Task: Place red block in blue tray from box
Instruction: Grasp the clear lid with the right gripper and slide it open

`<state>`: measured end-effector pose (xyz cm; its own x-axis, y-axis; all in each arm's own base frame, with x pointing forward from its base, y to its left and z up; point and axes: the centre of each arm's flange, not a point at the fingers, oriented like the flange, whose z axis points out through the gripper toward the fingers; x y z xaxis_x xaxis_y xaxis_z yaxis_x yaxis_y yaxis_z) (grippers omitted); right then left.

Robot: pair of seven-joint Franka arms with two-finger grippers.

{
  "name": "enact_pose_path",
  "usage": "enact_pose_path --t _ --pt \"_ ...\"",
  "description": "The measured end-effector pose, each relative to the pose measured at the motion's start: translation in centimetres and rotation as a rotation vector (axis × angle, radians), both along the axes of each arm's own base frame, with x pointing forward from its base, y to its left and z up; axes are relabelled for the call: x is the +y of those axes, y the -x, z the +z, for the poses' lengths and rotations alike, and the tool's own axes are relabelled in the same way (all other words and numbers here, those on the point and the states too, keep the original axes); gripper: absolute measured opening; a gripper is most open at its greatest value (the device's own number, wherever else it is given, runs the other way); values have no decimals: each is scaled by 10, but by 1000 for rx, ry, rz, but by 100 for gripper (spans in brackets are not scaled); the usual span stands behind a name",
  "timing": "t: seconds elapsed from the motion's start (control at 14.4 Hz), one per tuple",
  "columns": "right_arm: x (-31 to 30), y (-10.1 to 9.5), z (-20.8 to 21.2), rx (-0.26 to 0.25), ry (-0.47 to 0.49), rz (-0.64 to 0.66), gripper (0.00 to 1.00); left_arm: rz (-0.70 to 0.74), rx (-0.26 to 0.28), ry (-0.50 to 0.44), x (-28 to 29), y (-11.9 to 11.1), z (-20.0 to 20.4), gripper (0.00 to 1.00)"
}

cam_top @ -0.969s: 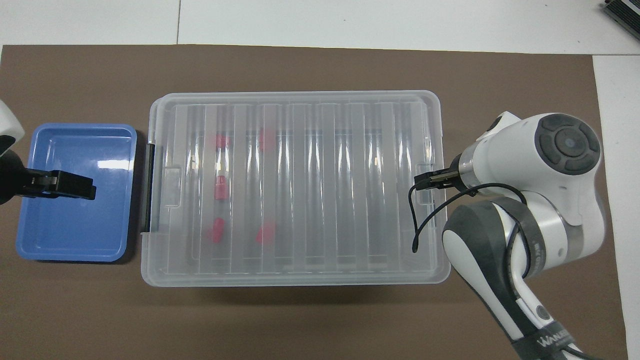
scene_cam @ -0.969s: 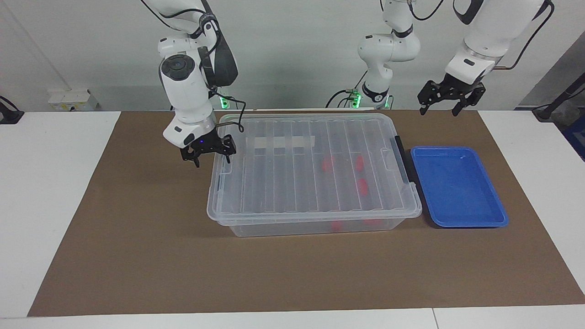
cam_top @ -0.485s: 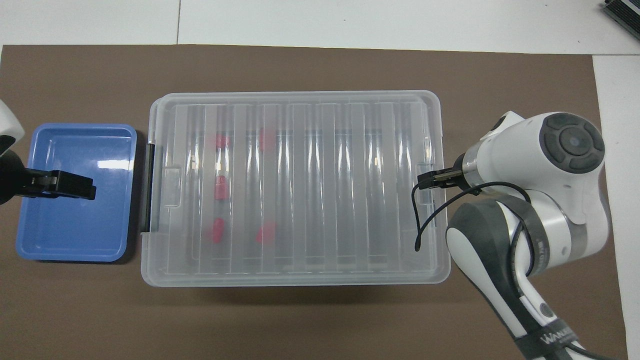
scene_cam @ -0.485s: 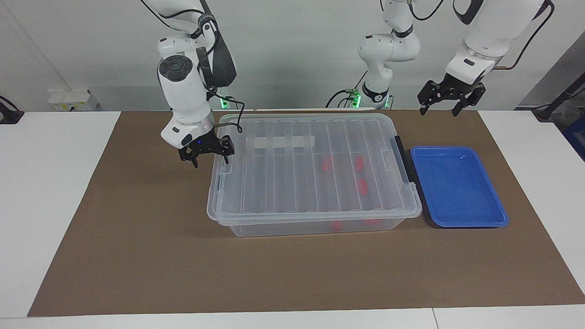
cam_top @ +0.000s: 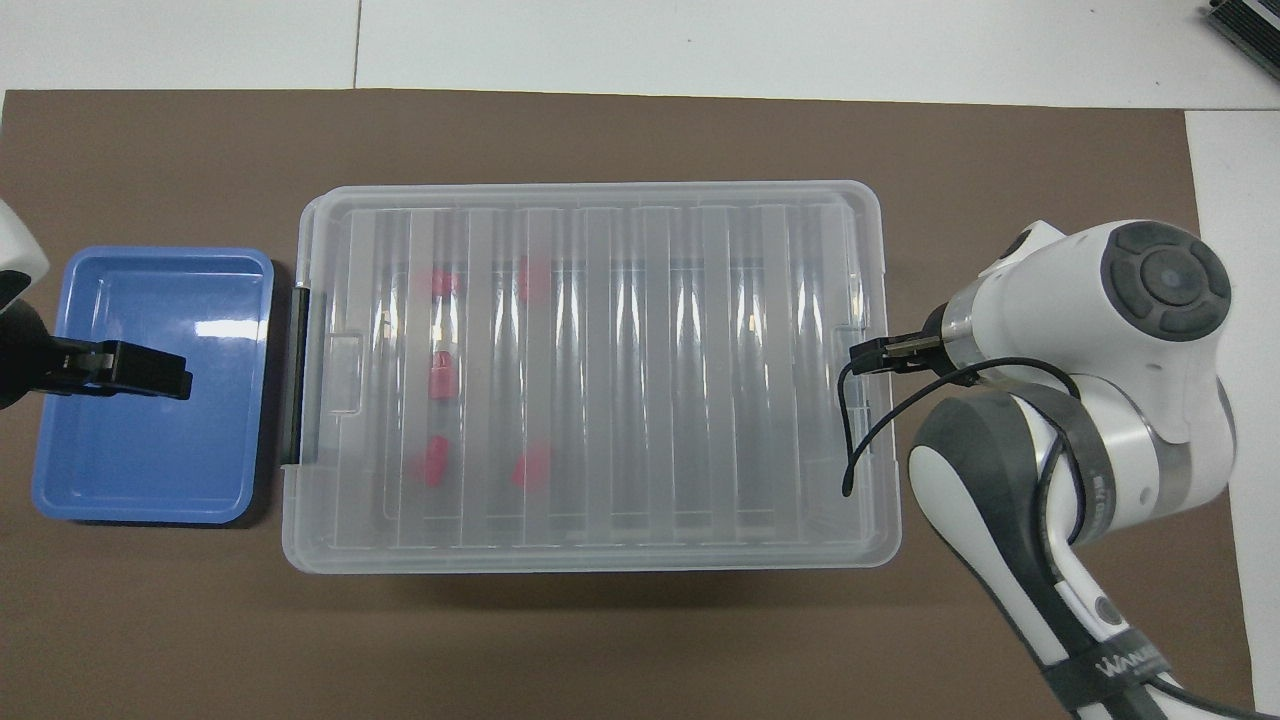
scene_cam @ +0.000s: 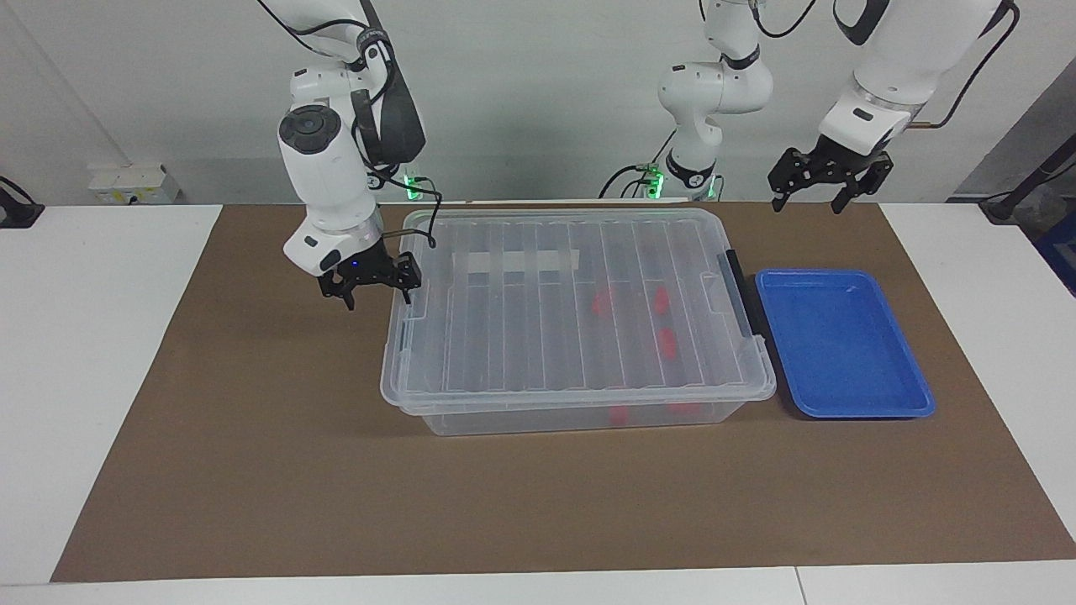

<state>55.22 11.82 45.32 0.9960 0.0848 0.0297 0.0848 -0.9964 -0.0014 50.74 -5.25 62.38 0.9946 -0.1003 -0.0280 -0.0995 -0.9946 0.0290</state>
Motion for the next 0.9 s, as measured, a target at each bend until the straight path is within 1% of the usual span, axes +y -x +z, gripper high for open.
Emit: enact_pose_path --t 0.62,0.9 --pt "-11 -2 1 -6 27 -4 100 0 0 0 0 0 0 100" --pt "-28 -5 1 -7 32 -18 100 0 0 0 0 0 0 100"
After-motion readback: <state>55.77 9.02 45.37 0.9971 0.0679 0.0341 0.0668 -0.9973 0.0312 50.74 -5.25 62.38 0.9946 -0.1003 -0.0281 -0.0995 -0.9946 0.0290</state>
